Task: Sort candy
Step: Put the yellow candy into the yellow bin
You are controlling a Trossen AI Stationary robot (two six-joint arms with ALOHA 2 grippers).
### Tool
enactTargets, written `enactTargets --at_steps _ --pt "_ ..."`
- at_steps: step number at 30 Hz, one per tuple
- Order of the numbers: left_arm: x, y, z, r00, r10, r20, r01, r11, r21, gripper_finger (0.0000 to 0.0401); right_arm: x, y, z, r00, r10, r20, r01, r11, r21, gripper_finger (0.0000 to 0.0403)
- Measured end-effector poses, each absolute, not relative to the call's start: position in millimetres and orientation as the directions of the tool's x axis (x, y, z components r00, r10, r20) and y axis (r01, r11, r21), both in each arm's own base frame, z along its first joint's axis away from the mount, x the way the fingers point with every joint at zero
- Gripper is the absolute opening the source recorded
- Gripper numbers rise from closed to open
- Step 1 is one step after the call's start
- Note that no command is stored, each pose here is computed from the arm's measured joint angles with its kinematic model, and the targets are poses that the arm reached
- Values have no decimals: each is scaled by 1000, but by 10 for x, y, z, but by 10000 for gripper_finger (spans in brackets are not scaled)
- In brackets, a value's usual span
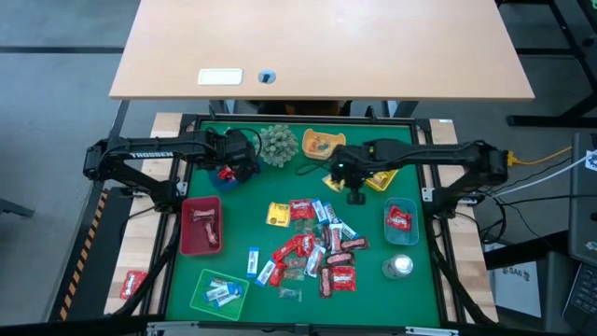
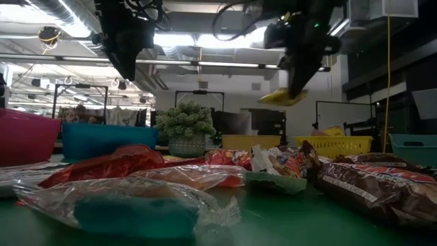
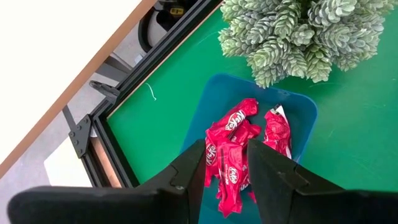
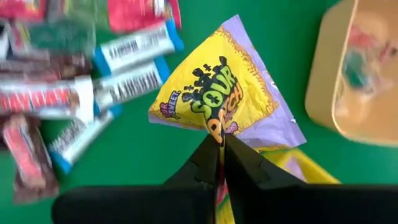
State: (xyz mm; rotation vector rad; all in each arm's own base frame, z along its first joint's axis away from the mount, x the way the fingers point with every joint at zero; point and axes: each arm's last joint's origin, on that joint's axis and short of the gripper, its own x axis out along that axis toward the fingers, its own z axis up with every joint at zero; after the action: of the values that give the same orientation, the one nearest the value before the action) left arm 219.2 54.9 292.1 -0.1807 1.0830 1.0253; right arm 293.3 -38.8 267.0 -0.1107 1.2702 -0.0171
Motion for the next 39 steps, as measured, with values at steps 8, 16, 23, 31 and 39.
enactTargets --at_steps 8,16,23,31,39 --pt "2193 548 2921 82 600 -796 -761 553 338 105 2470 -574 2632 161 -157 -974 24 988 -155 21" --pt "2193 549 2921 82 600 -796 -762 553 338 105 2259 -767 2495 68 -187 -980 118 977 -178 21" --pt "2194 544 2921 84 600 -795 -761 554 338 105 2205 -858 2474 16 -254 -967 142 958 -250 21" --pt "2194 544 2921 84 600 -795 -760 554 338 105 2163 -847 2472 -34 -263 -964 129 956 -265 34" --pt "2194 544 2922 84 600 -795 -760 554 338 105 2147 -841 2472 -49 -257 -965 124 957 -262 116"
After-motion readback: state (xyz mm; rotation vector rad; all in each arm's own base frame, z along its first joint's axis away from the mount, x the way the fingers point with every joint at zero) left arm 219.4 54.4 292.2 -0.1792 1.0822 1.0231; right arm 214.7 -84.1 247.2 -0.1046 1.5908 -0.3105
